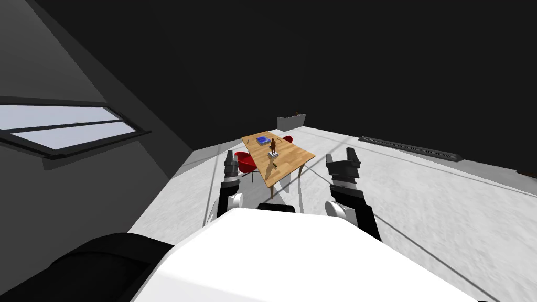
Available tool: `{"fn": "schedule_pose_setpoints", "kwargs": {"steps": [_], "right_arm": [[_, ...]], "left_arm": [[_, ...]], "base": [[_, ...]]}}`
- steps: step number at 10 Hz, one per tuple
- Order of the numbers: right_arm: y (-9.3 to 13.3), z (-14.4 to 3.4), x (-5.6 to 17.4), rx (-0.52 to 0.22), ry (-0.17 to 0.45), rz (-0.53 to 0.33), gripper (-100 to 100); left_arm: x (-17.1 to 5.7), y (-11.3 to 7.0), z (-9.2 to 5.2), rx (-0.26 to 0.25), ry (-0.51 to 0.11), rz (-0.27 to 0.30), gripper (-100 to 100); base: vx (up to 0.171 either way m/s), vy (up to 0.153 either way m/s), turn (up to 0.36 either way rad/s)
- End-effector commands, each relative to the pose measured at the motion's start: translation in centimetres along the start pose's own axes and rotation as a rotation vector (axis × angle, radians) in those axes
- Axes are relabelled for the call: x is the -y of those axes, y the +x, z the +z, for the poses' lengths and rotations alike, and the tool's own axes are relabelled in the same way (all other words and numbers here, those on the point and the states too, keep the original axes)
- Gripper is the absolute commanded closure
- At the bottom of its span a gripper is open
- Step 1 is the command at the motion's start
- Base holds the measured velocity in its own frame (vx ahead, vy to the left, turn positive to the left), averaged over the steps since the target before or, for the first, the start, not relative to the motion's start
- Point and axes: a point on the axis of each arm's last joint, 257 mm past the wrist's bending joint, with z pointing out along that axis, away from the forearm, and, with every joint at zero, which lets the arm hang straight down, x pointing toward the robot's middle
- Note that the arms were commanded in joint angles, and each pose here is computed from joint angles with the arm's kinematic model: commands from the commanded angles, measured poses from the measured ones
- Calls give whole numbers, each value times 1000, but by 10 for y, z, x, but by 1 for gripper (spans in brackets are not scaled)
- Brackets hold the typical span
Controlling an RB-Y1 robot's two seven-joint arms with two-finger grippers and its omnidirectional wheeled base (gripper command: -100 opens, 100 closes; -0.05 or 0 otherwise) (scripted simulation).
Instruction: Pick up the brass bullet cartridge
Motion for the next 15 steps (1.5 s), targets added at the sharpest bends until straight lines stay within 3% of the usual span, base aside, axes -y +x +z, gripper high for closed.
{"fn": "schedule_pose_setpoints", "kwargs": {"steps": [1,4,7,9,11,12,15], "right_arm": [[0,0,0,0,0,0,0],[0,0,0,0,0,0,0],[0,0,0,0,0,0,0],[0,0,0,0,0,0,0],[0,0,0,0,0,0,0],[0,0,0,0,0,0,0],[0,0,0,0,0,0,0]], "left_arm": [[-5,5,-5,-43,-12,17,-100],[-25,14,-24,-130,-78,36,-100],[-58,24,-60,-221,-200,33,-100],[-83,30,-91,-272,-303,14,-100],[-112,32,-134,-318,-437,-10,-100],[-113,32,-136,-318,-443,-9,-100],[-150,32,-209,-374,-653,-58,-100]], "base": [[-21,6,-20],[-68,15,-45],[-104,-1,-83],[-86,-19,-142],[-92,-26,-163],[-57,-25,-48],[-38,-43,-197]]}}
